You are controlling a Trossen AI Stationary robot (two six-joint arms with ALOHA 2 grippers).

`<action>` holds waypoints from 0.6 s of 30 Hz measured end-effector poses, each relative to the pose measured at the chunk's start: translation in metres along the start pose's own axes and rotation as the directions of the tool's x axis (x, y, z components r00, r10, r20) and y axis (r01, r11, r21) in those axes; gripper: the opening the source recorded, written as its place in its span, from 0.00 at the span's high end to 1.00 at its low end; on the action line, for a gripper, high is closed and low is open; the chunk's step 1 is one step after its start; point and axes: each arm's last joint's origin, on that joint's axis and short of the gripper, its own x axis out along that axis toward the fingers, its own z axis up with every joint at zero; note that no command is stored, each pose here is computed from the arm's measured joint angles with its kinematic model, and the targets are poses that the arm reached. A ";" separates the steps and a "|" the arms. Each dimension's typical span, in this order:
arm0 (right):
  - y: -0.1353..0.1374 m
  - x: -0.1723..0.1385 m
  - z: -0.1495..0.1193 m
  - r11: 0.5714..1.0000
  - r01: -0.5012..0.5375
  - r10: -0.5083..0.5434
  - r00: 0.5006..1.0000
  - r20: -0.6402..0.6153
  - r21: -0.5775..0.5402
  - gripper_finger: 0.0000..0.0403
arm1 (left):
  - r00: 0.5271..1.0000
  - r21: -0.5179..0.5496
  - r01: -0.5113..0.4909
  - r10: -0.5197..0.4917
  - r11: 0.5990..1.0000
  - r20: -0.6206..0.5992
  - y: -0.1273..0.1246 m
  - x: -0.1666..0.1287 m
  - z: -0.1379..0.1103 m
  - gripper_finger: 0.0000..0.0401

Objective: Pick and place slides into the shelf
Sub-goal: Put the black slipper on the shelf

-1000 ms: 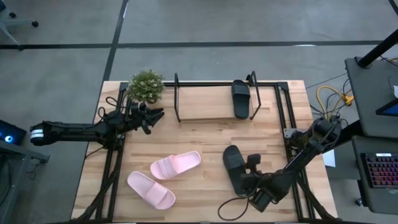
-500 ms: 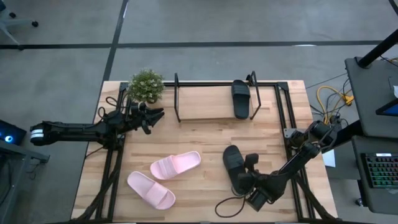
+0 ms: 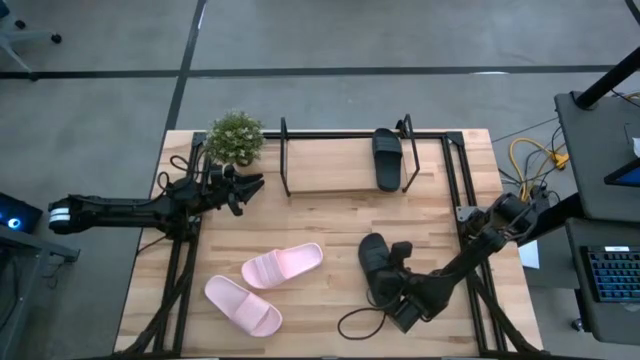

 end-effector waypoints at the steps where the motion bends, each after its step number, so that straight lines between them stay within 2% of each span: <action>1: 0.001 0.002 0.000 1.000 0.001 -0.001 1.000 -0.001 0.004 0.48 | 1.000 0.000 0.000 0.000 1.000 0.000 0.000 0.000 0.000 0.64; 13: 0.005 0.007 -0.001 1.000 0.011 -0.011 1.000 -0.012 -0.006 0.48 | 1.000 0.000 0.000 0.000 1.000 0.000 0.000 0.000 0.000 0.64; 18: 0.004 0.009 -0.001 0.999 0.014 -0.014 1.000 -0.015 0.042 0.48 | 1.000 0.000 0.000 0.000 1.000 0.000 0.000 0.000 0.000 0.64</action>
